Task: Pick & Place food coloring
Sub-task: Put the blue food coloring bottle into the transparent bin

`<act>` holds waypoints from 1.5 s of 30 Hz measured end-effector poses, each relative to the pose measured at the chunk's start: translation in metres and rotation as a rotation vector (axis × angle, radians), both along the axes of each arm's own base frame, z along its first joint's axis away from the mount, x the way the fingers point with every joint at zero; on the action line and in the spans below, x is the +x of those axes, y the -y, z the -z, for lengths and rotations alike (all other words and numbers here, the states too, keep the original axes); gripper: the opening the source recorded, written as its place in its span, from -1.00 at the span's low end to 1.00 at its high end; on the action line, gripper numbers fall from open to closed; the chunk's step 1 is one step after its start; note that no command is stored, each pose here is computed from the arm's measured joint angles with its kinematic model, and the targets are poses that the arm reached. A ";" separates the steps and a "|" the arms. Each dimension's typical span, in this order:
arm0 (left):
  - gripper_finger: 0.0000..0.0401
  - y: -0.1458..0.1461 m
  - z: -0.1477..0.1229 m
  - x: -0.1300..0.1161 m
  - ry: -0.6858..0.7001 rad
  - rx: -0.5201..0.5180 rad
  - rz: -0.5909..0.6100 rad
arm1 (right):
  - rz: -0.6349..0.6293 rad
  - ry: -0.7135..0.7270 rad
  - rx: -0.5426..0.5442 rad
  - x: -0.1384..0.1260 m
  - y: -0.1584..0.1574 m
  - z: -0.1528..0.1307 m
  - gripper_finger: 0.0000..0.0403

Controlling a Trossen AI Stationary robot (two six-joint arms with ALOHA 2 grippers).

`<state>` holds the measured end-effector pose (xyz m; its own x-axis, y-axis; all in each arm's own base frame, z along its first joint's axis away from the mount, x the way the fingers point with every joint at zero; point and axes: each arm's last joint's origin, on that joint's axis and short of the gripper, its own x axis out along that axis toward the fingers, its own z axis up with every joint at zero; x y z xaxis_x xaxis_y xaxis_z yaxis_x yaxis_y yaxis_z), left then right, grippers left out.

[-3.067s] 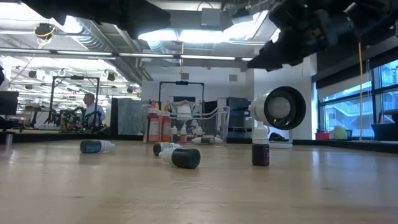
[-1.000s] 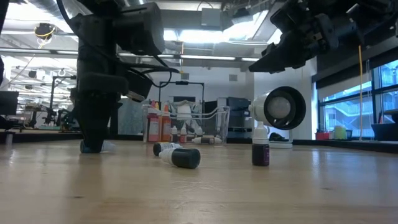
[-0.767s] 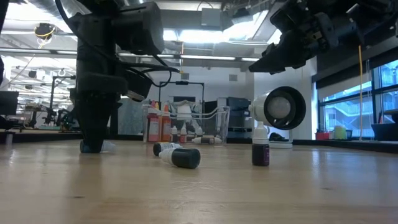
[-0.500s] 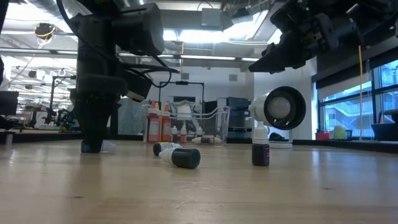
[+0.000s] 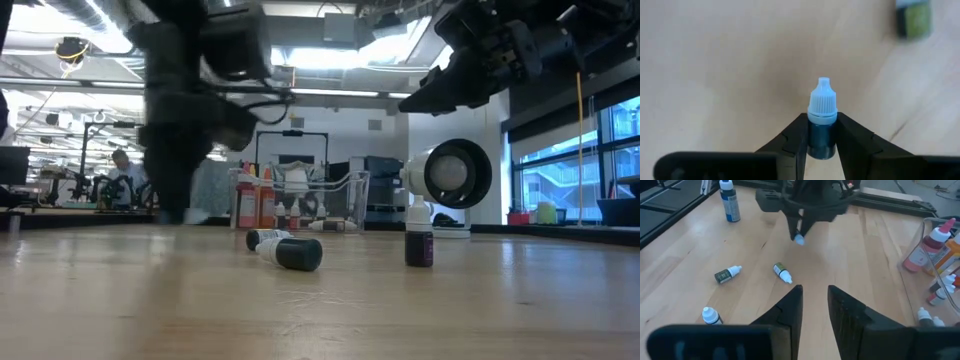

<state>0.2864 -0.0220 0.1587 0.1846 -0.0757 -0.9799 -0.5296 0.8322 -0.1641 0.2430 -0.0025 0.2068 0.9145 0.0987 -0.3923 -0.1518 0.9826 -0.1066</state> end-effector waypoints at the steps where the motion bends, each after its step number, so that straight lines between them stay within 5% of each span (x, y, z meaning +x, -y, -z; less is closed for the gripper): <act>1: -0.58 -0.004 -0.004 0.002 0.017 0.010 0.019 | 0.000 0.006 0.000 0.000 0.000 -0.001 -0.53; 7: -0.60 -0.038 -0.046 0.028 0.208 0.208 0.091 | 0.001 0.010 0.000 0.000 0.000 -0.001 -0.53; 12: -0.58 -0.081 -0.084 0.050 0.394 0.457 -0.013 | 0.000 0.009 -0.001 0.000 0.000 -0.001 -0.53; 18: -0.61 -0.127 -0.103 0.060 0.607 0.592 -0.138 | 0.002 0.006 -0.001 0.000 0.001 -0.001 -0.53; 28: -0.59 -0.170 -0.068 0.076 0.635 0.603 -0.245 | 0.003 0.003 -0.001 0.000 0.001 0.000 -0.53; 37: -0.57 -0.186 -0.026 0.087 0.578 0.578 -0.298 | 0.003 0.000 -0.001 0.000 0.001 0.000 -0.53; 45: -0.53 -0.187 -0.014 0.090 0.556 0.569 -0.268 | -0.005 -0.013 -0.020 -0.001 0.001 0.001 -0.53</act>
